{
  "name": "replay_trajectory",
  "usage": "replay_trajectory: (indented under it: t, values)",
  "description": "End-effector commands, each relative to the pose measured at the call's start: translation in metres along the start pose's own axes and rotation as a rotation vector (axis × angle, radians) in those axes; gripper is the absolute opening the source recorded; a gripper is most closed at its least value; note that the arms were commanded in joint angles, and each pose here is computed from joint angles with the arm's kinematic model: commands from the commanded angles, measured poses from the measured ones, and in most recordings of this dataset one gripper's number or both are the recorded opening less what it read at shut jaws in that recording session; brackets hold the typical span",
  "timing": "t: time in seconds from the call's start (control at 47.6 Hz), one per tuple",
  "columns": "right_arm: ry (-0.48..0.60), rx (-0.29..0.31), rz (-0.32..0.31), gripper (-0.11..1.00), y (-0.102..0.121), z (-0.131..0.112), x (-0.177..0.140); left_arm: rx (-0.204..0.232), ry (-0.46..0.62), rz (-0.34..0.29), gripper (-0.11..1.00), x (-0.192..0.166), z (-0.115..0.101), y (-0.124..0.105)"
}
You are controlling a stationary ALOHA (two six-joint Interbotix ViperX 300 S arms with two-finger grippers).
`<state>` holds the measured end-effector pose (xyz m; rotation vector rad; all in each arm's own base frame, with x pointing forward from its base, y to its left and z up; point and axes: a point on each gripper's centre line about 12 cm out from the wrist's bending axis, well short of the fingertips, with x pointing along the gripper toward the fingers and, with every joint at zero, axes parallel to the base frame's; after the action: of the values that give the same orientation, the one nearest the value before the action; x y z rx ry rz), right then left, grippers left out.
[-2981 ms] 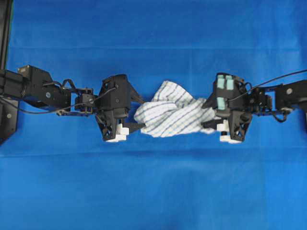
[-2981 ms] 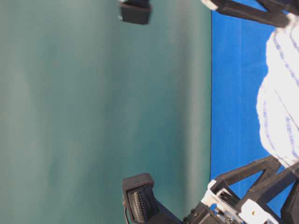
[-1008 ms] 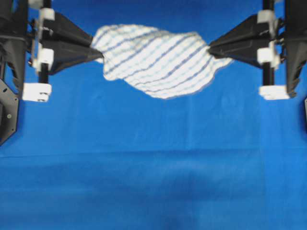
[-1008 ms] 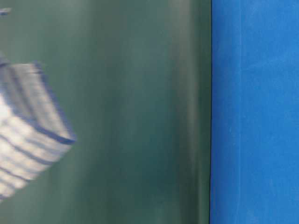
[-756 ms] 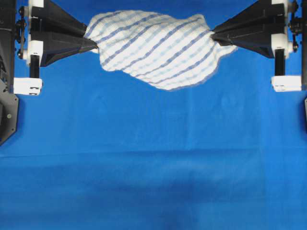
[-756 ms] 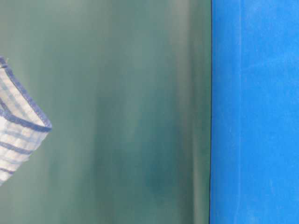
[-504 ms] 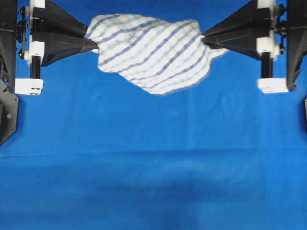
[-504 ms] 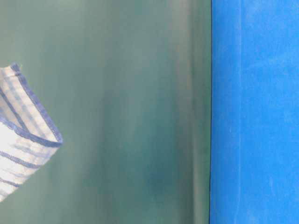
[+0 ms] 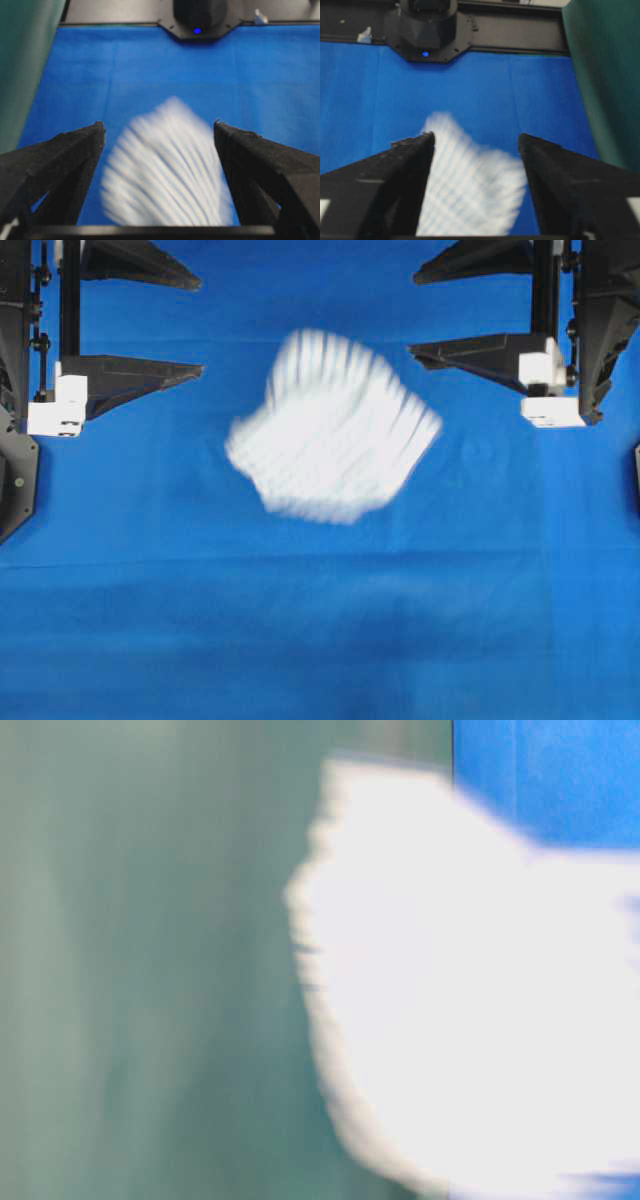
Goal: Lift the towel with both arms.
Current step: 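Open both grippers to drop the towel onto the table, then move both grippers back in and pinch the towel's side edges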
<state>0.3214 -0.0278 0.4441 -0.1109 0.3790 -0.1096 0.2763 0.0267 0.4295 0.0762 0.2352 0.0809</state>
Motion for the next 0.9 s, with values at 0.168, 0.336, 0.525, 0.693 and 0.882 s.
replay_trajectory:
  t: [0.168, 0.336, 0.525, 0.693, 0.882]
  values:
    - [0.063, 0.026, 0.001, 0.64, 0.002, -0.024, 0.009, -0.001, 0.045, -0.027, 0.92, 0.008, -0.027, -0.009]
    - [0.146, 0.054, 0.014, 0.64, 0.009, -0.061, 0.029, 0.004, 0.075, -0.063, 0.92, 0.024, -0.064, -0.023]
    - [0.223, 0.074, 0.037, 0.64, 0.021, -0.100, 0.055, -0.027, 0.096, -0.088, 0.92, 0.040, -0.107, -0.035]
    - [0.271, 0.086, 0.070, 0.64, 0.037, -0.132, 0.079, -0.042, 0.139, -0.107, 0.92, 0.053, -0.141, -0.045]
    - [0.327, 0.094, 0.097, 0.64, 0.052, -0.166, 0.102, -0.030, 0.204, -0.131, 0.92, 0.070, -0.177, -0.056]
